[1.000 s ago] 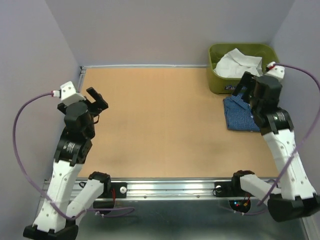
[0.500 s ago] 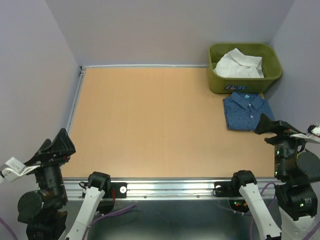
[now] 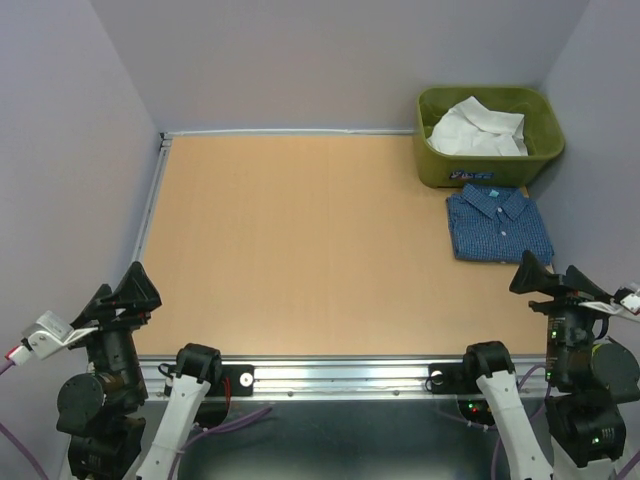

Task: Fold and stack the long sleeve shirts
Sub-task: Neatly place the folded shirt to the corner

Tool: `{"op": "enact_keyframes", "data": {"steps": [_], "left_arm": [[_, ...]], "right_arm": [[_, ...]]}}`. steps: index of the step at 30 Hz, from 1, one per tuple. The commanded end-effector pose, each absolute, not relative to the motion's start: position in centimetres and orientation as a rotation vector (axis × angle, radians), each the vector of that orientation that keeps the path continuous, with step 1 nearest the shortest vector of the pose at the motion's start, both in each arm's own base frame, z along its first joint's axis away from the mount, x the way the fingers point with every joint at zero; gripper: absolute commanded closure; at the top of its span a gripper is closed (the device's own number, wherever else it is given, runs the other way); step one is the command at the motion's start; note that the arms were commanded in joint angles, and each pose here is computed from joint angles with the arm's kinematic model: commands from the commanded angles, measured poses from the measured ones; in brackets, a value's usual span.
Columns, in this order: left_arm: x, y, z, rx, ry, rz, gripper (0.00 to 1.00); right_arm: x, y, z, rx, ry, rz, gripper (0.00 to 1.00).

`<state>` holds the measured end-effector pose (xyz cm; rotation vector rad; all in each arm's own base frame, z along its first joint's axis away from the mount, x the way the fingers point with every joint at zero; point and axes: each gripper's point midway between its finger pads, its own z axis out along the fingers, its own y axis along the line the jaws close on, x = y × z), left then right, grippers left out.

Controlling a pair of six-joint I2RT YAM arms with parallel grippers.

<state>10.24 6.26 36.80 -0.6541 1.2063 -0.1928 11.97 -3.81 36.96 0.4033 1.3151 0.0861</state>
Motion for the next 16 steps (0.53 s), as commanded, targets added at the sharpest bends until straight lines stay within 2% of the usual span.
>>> {"op": "enact_keyframes", "data": {"steps": [1, 16], "left_arm": [[7.41, 7.49, 38.41, -0.677, 1.053, -0.227, 0.01], [8.3, 7.45, 38.42, -0.684, 1.037, -0.223, 0.01]], "right_arm": [[12.08, -3.75, 37.48, 0.389, 1.288, 0.085, 0.0], [12.89, -3.68, 36.82, 0.371, 1.297, 0.065, 0.0]]}}
